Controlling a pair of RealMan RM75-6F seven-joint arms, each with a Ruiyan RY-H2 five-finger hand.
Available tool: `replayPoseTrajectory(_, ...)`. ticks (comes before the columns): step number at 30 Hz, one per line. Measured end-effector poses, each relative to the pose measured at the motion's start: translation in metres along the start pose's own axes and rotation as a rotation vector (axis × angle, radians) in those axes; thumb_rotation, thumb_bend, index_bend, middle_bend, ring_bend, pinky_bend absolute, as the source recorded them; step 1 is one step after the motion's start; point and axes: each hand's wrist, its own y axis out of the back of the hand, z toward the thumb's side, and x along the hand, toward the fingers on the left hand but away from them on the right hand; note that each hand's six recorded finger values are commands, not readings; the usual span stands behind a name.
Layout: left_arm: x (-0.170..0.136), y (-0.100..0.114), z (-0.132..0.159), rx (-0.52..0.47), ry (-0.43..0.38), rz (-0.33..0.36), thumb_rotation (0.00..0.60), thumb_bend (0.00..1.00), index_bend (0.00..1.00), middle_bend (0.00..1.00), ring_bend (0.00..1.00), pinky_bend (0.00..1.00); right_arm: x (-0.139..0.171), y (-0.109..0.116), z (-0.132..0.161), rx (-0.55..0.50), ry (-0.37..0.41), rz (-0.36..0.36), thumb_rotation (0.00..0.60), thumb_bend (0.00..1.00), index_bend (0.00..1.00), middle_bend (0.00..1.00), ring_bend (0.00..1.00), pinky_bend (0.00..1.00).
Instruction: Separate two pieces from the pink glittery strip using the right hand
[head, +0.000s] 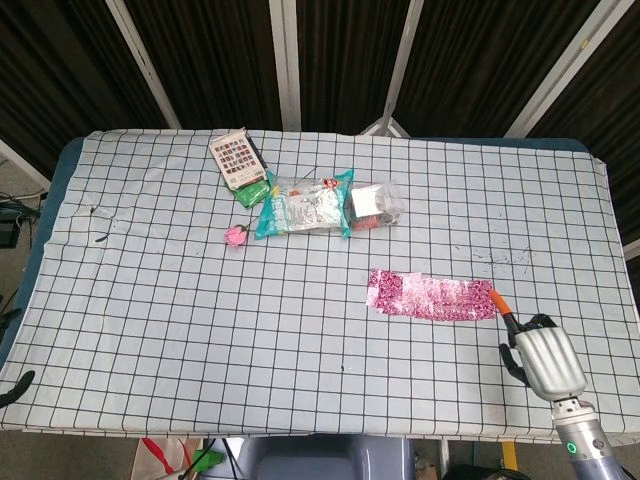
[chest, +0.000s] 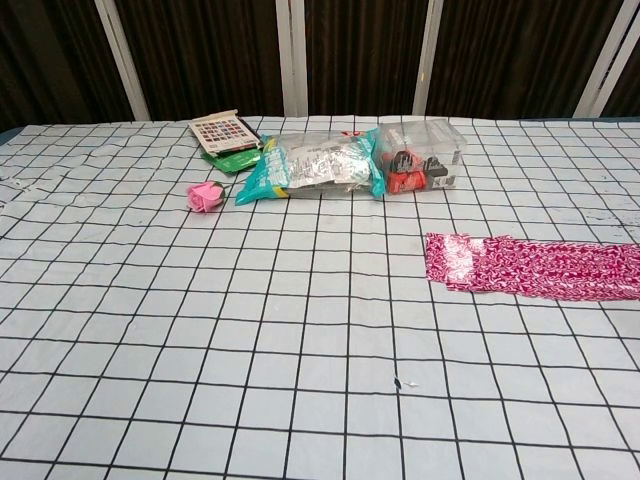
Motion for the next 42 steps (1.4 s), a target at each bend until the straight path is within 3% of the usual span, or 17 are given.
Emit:
replayPoseTrajectory(7, 0.001, 0.0, -0.001, -0.003, 0.006, 0.001, 0.6, 0.35, 0.16, 0.0, 0.0, 0.09, -0.033, -0.015, 0.033, 0.055, 0.078, 0.069, 0.6, 0.76, 0.12, 0.83, 0.83, 0.6)
replayPoseTrajectory(22, 0.005, -0.001, -0.004, -0.004, 0.016, -0.006, 0.6, 0.35, 0.16, 0.0, 0.0, 0.09, -0.082, -0.059, 0.103, 0.114, 0.158, 0.208, 0.6, 0.77, 0.12, 0.83, 0.83, 0.61)
replayPoseTrajectory(34, 0.005, 0.001, -0.006, -0.01, 0.021, -0.004, 0.6, 0.35, 0.16, 0.0, 0.0, 0.09, -0.102, -0.08, 0.134, 0.158, 0.164, 0.278, 0.6, 0.77, 0.12, 0.83, 0.83, 0.61)
replayPoseTrajectory(42, 0.006, 0.0, -0.006, -0.007, 0.02, -0.008, 0.6, 0.35, 0.16, 0.0, 0.0, 0.09, -0.113, -0.089, 0.137, 0.173, 0.138, 0.307, 0.6, 0.77, 0.12, 0.83, 0.84, 0.61)
